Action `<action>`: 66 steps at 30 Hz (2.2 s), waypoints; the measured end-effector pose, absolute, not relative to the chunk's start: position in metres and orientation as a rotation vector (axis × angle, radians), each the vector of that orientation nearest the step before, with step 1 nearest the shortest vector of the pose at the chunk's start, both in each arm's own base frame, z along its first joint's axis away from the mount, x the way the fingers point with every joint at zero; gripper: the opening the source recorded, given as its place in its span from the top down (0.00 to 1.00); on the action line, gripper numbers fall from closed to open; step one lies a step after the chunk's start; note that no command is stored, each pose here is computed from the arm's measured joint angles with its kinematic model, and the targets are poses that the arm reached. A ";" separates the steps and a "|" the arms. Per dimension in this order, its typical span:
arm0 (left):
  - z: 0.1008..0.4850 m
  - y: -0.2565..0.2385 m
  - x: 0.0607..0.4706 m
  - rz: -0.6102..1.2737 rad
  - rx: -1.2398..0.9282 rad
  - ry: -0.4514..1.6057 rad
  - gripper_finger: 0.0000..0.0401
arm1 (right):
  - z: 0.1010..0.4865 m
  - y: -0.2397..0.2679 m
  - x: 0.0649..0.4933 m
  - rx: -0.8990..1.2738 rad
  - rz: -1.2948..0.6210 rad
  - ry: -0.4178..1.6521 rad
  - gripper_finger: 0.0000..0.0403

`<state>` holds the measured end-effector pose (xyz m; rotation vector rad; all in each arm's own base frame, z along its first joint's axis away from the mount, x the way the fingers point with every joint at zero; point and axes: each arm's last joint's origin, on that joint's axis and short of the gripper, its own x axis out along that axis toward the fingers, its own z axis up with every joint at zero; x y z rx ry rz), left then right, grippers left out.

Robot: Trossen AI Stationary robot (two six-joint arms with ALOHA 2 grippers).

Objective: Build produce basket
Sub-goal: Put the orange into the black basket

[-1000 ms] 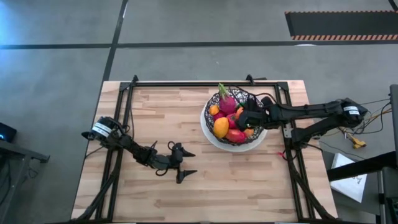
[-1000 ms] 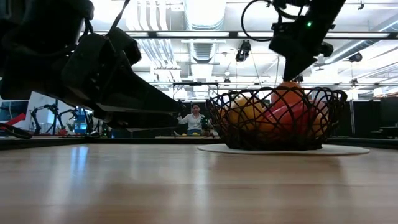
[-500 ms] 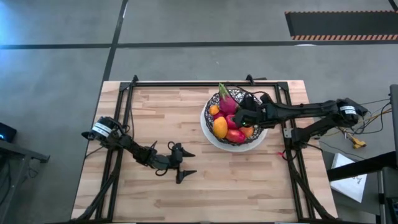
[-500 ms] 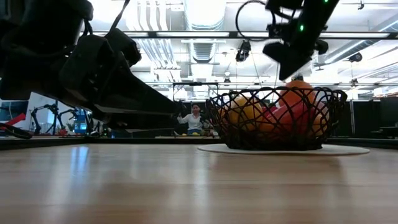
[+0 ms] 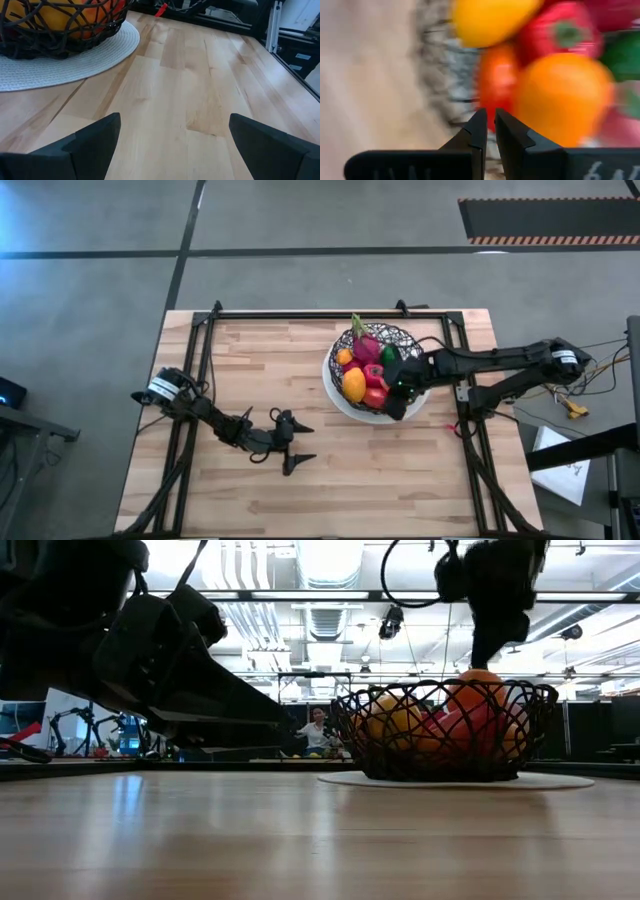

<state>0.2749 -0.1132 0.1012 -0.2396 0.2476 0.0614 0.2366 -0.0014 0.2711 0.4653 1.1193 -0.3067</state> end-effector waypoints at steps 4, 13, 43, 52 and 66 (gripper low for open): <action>0.101 -0.113 0.275 0.061 -0.239 0.248 0.11 | 0.265 -0.007 0.231 0.332 -0.499 1.116 0.93; 0.102 -0.113 0.276 0.062 -0.241 0.243 0.11 | 0.257 -0.026 0.227 0.190 -0.841 1.053 0.93; 0.102 -0.114 0.276 0.063 -0.242 0.243 0.11 | 0.248 -0.012 0.228 0.325 -0.672 1.138 0.93; 0.102 -0.113 0.276 0.063 -0.242 0.243 0.11 | 0.233 -0.014 0.224 0.284 -0.731 1.143 0.93; 0.102 -0.114 0.276 0.063 -0.243 0.242 0.11 | 0.254 -0.020 0.227 0.313 -0.859 1.044 0.93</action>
